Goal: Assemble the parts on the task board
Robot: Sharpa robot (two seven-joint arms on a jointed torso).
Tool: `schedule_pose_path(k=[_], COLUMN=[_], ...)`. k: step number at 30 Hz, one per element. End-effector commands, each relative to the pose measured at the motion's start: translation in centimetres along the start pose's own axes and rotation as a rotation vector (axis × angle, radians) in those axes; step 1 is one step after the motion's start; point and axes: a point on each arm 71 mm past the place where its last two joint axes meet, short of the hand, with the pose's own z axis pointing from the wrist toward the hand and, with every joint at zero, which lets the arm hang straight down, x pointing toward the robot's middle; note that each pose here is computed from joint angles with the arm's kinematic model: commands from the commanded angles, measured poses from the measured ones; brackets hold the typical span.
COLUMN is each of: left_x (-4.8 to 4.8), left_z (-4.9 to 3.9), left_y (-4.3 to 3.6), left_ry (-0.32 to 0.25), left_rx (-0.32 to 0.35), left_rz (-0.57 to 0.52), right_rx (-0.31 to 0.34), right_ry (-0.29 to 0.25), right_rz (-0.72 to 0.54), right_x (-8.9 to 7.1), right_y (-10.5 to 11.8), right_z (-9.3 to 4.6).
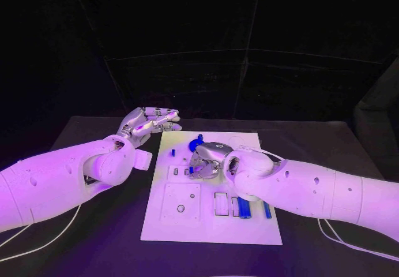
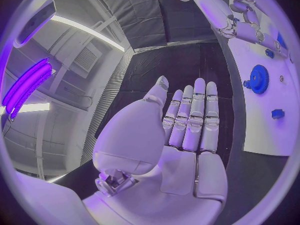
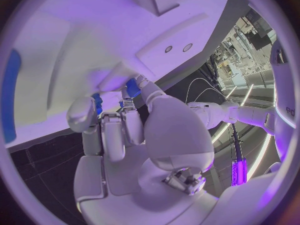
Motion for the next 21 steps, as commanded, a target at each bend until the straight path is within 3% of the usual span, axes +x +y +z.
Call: schedule_pose_path(k=[1, 16, 21], left_x=[0.12, 0.07, 0.09], left_z=[0.05, 0.01, 0.01], left_y=[-0.14, -0.16, -0.15], left_ry=[0.011, 0.01, 0.012], left_rx=[0.005, 0.005, 0.004], left_rz=[-0.002, -0.002, -0.003], right_rx=[0.026, 0.053, 0.028], right_ry=[0.032, -0.059, -0.13], right_rz=[-0.025, -0.017, 0.004], right_x=[0.5, -0.1, -0.6], right_y=[-0.3, -0.3, -0.1], right_z=[-0.1, -0.1, -0.3])
